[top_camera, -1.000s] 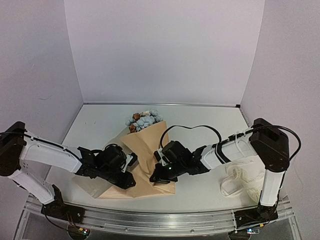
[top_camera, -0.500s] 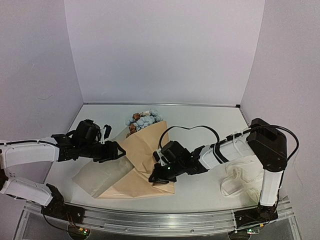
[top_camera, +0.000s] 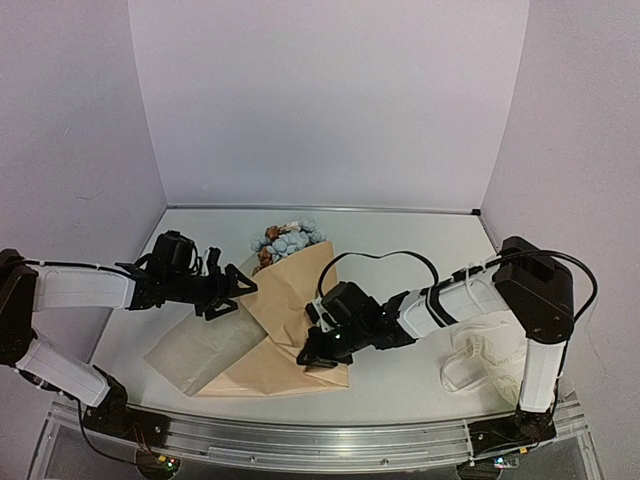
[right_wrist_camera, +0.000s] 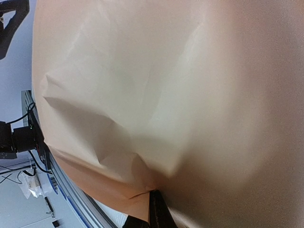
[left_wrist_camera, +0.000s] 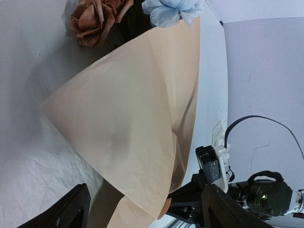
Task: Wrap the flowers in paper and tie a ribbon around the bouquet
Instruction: Fold the one-fourth-folded wrapping paper at the center of the board, then press the fold line of the 2/3-folded wrapping paper.
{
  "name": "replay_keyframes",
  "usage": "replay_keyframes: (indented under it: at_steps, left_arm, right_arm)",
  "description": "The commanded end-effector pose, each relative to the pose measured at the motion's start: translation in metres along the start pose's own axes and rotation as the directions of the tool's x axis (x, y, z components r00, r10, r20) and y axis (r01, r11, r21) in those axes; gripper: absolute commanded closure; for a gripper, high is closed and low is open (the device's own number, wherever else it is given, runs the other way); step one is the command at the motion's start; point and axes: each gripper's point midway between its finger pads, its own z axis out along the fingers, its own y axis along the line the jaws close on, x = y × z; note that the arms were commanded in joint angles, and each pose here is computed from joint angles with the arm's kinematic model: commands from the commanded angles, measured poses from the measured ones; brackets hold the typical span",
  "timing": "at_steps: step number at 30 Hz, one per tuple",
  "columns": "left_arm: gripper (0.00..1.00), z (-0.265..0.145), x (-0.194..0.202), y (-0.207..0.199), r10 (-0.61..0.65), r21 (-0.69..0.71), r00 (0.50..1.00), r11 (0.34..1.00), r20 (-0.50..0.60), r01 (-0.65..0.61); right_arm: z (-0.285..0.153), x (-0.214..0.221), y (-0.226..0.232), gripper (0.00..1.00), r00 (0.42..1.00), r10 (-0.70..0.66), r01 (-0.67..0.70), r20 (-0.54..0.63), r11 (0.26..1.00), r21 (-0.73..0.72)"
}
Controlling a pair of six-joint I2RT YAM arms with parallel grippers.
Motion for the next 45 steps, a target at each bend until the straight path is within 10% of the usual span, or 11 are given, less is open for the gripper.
replay_keyframes:
  at_steps: [1,19,28,32,40,45]
  left_arm:
    - [0.17,0.011,-0.008,-0.016,-0.040,0.112,0.999,0.993,-0.016,0.041]
    - [0.27,0.028,0.000,0.001,-0.153,0.160,0.985,0.973,-0.085,0.165]
    - [0.81,0.037,-0.002,0.007,-0.135,0.149,0.986,0.978,-0.095,0.148]
    - [1.00,0.038,-0.007,0.007,-0.105,0.126,0.991,0.985,-0.084,0.115]
    - [1.00,0.035,-0.012,0.004,-0.055,0.103,0.996,0.993,-0.071,0.062]
    - [1.00,0.031,-0.012,0.003,-0.025,0.083,0.997,0.996,-0.072,0.031]
  right_arm:
    - [0.004,-0.010,0.013,1.00,1.000,-0.014,0.015,0.022,0.999,-0.040]
    - [0.001,-0.009,0.012,1.00,1.000,-0.021,0.022,0.016,0.999,-0.042]
    - [-0.003,-0.008,0.017,0.99,1.000,-0.026,0.026,0.006,0.998,-0.059]
    - [-0.012,-0.006,0.026,0.90,1.000,-0.030,0.029,-0.001,0.996,-0.082]
    - [-0.050,-0.001,0.031,0.50,0.999,-0.038,0.041,0.030,0.995,-0.094]
    - [-0.063,0.008,0.014,0.52,0.999,-0.001,0.004,0.042,0.998,-0.065]
